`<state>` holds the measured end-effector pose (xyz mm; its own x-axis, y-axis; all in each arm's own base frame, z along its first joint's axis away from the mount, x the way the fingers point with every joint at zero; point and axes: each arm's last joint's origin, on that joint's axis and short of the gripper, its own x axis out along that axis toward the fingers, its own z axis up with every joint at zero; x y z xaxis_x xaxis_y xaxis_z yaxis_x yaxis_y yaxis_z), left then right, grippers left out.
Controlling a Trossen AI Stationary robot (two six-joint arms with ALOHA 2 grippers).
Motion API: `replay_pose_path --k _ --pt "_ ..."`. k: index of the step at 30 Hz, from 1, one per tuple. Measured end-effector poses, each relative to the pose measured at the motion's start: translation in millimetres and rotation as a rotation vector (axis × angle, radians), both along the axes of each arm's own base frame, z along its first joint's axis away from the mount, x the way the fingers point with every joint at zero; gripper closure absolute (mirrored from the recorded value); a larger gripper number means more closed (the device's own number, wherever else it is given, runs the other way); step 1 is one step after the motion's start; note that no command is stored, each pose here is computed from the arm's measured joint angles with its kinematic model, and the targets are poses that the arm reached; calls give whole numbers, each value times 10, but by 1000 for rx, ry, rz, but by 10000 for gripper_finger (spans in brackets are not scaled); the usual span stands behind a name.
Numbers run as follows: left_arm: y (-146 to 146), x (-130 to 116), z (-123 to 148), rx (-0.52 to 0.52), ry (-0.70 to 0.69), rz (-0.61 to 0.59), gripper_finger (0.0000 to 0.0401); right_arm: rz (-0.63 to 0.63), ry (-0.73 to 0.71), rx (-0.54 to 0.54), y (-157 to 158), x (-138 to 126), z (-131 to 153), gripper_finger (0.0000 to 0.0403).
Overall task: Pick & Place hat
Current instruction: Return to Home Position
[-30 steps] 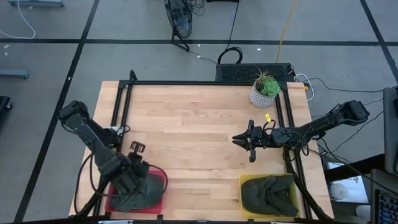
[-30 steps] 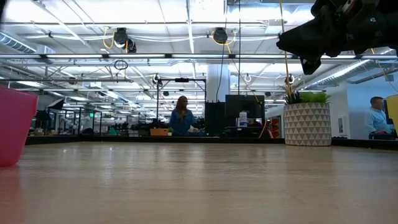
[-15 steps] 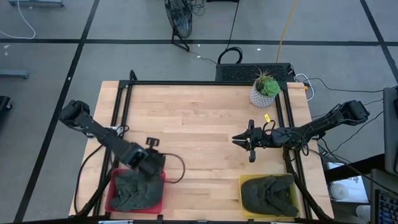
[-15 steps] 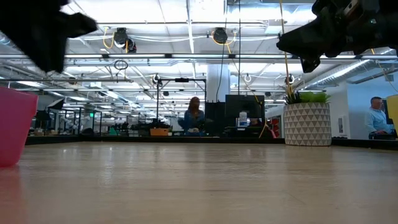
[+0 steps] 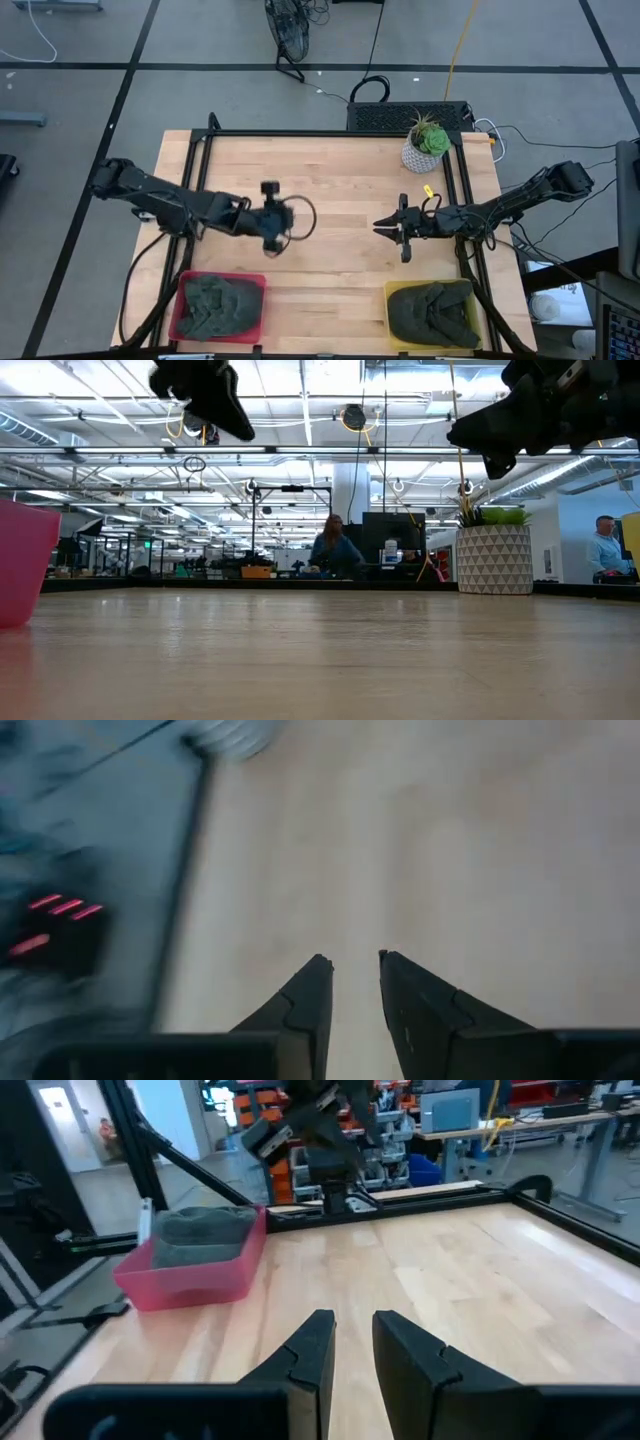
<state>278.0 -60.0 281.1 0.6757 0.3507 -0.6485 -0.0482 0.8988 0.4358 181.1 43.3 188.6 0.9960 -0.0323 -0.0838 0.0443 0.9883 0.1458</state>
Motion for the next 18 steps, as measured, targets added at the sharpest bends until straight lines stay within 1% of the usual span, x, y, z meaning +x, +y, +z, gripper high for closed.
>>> replay_pose_path --k 2,3,5,7,9,12,14,15,16,18 --pt "100 -7 -16 65 32 45 308 -9 5 -3 -3 0 -5 344" --pt "142 1 -17 68 44 36 308 -28 9 -10 -9 -1 -9 344" --pt "240 26 -30 -2 69 -8 308 -52 12 -28 -17 -2 -11 344" --pt "385 49 -44 -97 80 -16 308 -53 12 -44 -18 -2 -10 344" --pt "546 49 -54 -139 85 41 308 -49 13 -54 -17 -2 -10 344" --pt "752 17 -75 -134 111 132 309 -47 13 -63 -17 -2 -10 344" --pt "847 35 -58 -154 75 160 309 -48 13 -63 -17 -2 -10 344" --pt "881 60 -38 -176 40 154 309 -49 13 -63 -17 -2 -10 344" --pt "902 90 -13 -197 0 138 309 -52 13 -63 -18 -2 -10 344" --pt "911 155 47 -233 -83 67 309 -71 10 -64 -23 -2 -7 344"
